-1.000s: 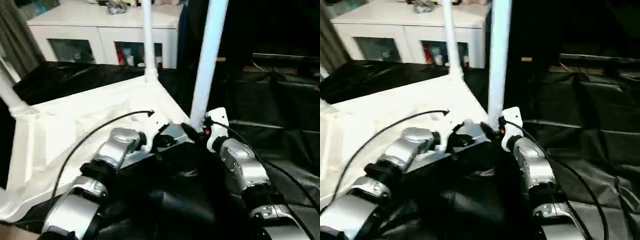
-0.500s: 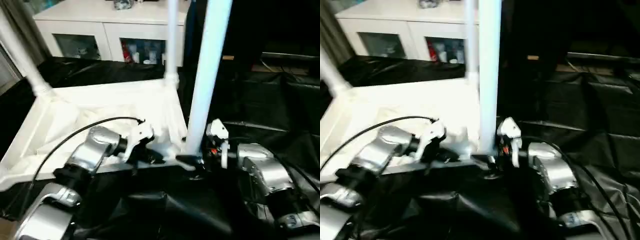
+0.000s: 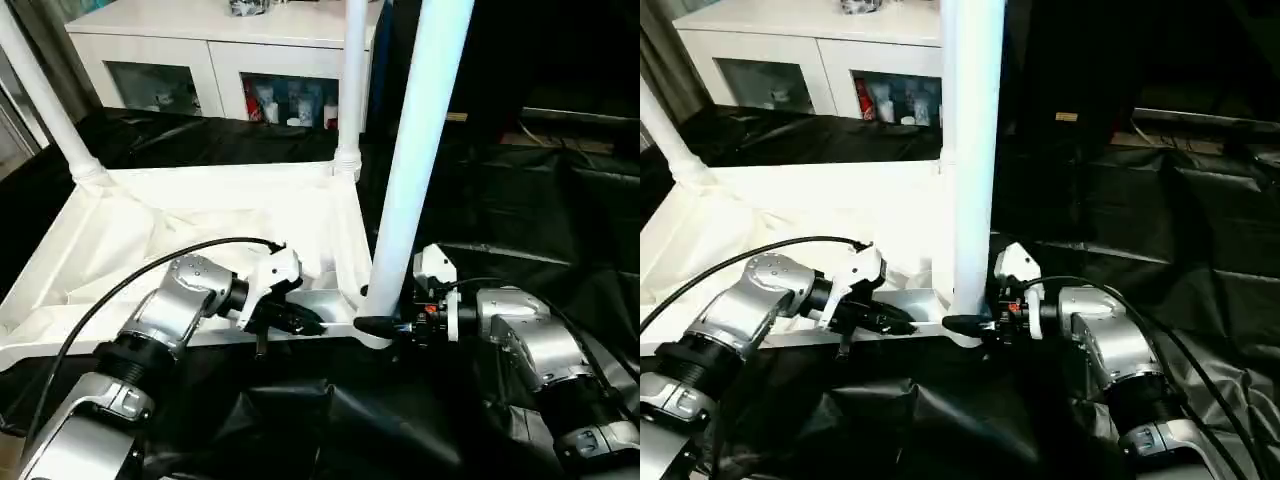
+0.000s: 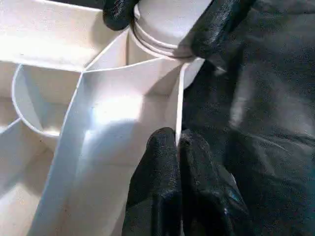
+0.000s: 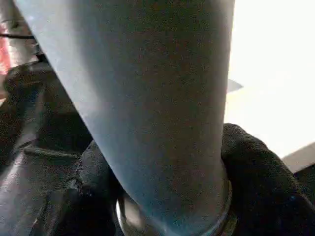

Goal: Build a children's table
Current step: Rotate leg to tighten

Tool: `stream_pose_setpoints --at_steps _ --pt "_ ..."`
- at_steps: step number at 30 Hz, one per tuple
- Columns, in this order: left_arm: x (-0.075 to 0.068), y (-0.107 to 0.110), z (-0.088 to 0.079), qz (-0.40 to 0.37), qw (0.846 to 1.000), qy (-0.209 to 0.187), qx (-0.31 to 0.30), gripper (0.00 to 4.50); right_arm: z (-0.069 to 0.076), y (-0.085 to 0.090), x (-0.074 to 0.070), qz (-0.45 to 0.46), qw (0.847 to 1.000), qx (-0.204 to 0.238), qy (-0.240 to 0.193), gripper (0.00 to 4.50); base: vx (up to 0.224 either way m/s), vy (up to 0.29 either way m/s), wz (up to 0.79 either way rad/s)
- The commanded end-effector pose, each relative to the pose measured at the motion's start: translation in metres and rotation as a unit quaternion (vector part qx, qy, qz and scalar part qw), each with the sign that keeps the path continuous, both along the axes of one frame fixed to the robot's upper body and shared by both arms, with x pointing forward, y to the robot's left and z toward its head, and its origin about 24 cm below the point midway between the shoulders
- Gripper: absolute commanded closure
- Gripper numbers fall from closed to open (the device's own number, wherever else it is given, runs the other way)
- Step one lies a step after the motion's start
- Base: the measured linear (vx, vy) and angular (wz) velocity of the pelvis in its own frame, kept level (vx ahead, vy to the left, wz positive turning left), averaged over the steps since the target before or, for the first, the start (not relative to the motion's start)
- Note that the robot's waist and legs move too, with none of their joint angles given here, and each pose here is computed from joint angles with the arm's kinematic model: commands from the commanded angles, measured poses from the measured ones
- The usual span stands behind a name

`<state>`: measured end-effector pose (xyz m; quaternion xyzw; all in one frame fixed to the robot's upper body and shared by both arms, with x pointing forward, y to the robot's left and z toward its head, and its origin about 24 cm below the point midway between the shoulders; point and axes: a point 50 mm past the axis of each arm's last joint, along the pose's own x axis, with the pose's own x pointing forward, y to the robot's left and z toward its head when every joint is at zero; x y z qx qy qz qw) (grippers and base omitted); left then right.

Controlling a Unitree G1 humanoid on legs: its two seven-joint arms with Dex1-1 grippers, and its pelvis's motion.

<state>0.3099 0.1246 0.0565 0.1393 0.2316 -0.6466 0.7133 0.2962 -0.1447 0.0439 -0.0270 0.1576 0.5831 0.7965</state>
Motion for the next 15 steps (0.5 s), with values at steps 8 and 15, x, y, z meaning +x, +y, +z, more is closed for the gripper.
stream_pose_setpoints --at_steps 8,15 --pt "0.036 -0.044 0.012 0.194 0.977 -0.072 -0.050 4.50 -0.036 0.028 0.018 -0.303 0.953 -0.018 0.006 1.90 0.000 0.000 0.00" --pt "0.030 -0.088 0.011 0.185 0.977 -0.067 -0.077 4.50 -0.030 0.071 0.014 -0.271 0.962 0.015 -0.017 1.55 0.000 0.000 0.00"
